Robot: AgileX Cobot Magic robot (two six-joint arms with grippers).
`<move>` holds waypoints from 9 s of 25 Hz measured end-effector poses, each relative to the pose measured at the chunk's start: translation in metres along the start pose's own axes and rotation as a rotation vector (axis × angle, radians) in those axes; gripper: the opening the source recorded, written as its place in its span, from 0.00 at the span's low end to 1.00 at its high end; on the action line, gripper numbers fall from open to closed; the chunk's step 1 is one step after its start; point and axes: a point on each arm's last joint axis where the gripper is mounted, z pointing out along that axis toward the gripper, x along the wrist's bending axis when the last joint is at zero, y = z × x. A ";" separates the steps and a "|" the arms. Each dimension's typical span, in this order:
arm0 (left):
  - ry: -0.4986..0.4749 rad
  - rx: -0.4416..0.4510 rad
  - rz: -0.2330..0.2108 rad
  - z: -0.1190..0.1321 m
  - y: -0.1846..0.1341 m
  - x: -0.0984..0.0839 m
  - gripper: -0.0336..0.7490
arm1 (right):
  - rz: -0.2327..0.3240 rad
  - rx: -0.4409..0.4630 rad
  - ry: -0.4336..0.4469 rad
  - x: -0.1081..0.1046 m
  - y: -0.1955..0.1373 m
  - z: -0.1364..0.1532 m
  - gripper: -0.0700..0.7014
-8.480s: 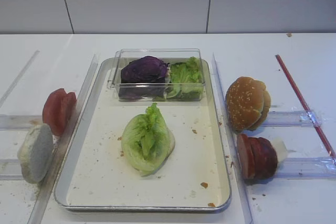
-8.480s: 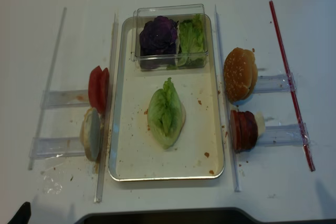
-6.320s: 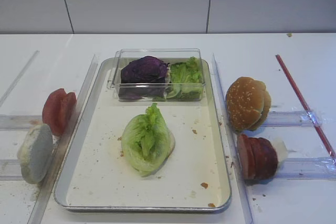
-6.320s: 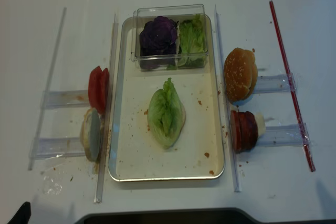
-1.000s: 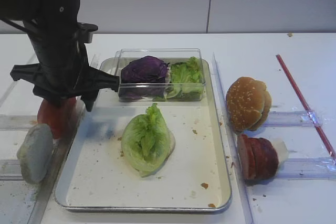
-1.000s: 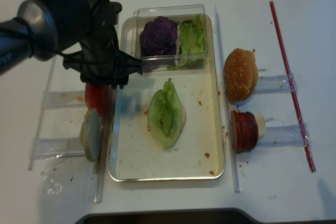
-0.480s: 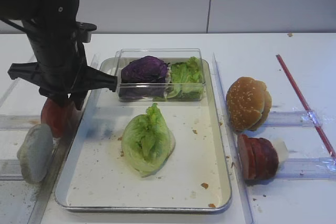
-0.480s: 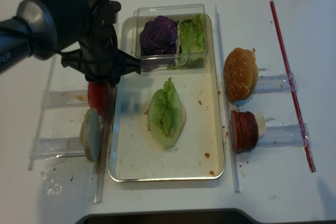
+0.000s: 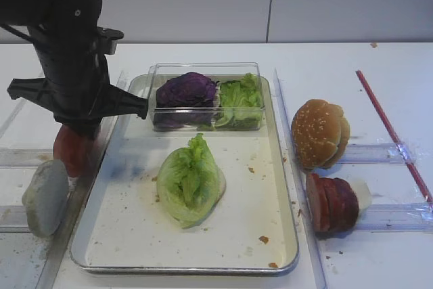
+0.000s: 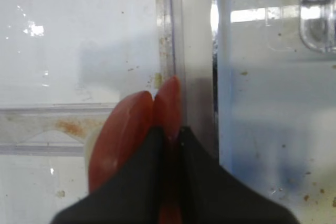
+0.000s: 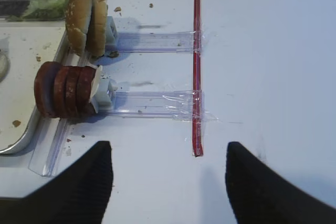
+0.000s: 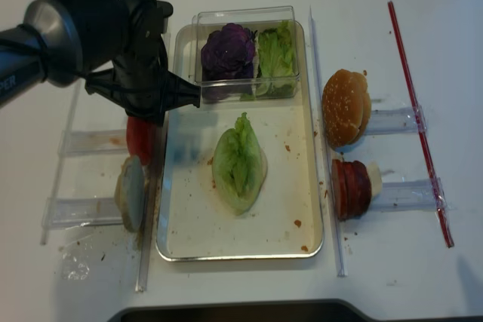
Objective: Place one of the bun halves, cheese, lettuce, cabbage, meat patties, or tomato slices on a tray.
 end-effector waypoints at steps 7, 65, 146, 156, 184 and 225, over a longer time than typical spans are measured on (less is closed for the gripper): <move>-0.023 -0.049 -0.017 -0.015 0.004 0.002 0.07 | 0.000 0.000 0.000 0.000 0.000 0.000 0.70; -0.896 -0.171 -0.052 -0.088 -0.057 0.040 0.06 | 0.000 -0.002 0.000 0.000 0.000 0.000 0.70; -1.328 0.041 -0.198 0.037 -0.066 -0.012 0.05 | -0.001 -0.002 -0.002 0.000 0.000 0.000 0.70; -1.267 0.086 -0.188 0.042 -0.069 -0.010 0.05 | 0.000 -0.002 -0.002 0.000 0.000 0.000 0.70; -1.228 -0.129 -0.105 0.039 -0.048 -0.009 0.56 | 0.002 -0.002 -0.002 0.000 0.000 0.000 0.70; -0.883 -0.121 0.242 -0.026 -0.014 0.019 0.55 | 0.005 -0.001 -0.004 0.000 0.000 0.000 0.70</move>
